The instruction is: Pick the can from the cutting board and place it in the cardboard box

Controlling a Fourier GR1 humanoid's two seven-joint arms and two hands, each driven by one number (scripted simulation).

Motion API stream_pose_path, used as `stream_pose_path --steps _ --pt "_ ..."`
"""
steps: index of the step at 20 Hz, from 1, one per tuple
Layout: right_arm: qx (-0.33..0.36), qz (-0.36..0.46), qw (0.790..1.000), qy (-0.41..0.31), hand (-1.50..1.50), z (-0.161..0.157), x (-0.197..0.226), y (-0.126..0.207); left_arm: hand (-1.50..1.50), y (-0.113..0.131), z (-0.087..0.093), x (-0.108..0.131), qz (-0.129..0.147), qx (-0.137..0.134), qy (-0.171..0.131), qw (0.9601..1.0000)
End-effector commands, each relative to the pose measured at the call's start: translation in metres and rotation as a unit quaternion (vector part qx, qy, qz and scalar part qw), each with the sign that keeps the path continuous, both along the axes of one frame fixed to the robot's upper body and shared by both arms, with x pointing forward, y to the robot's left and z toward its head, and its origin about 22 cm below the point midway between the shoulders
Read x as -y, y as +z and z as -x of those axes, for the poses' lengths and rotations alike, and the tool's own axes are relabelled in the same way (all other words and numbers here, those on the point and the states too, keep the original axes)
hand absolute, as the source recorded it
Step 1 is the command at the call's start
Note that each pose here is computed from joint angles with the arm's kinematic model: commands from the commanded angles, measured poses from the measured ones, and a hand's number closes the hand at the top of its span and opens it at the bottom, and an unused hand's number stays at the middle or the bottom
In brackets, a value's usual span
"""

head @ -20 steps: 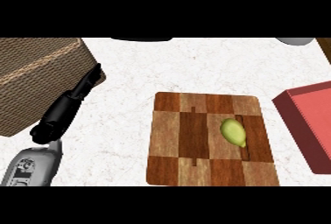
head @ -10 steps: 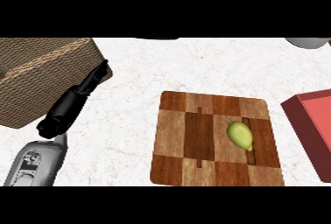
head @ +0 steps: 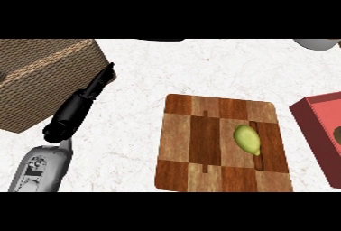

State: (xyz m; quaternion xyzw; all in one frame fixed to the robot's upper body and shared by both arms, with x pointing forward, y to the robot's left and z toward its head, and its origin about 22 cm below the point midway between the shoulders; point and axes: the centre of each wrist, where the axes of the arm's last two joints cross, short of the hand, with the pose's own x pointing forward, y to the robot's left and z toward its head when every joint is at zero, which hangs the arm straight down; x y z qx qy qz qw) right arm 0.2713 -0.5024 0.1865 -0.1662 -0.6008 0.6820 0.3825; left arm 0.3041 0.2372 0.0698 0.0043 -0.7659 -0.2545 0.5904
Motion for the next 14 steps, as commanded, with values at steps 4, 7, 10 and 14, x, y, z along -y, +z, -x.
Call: stream_pose_path --steps 4,7,10,14 --pt "-0.11 -0.32 0.939 0.054 -1.5 -0.006 -0.019 -0.062 0.0 0.002 -0.003 -0.004 -0.001 0.001 0.006 1.0" --pt "-0.159 -0.382 0.91 0.001 -1.5 -0.003 -0.017 -0.08 0.0 0.001 -0.001 -0.004 -0.006 0.003 0.004 1.0" --pt "-0.174 -0.423 0.889 -0.024 -1.5 -0.012 -0.013 -0.063 0.0 0.003 -0.005 0.001 -0.002 0.004 -0.004 1.0" --pt "-0.168 -0.471 0.864 -0.064 -1.5 -0.012 0.009 -0.042 0.0 0.009 -0.006 -0.004 0.0 0.013 -0.003 0.9999"
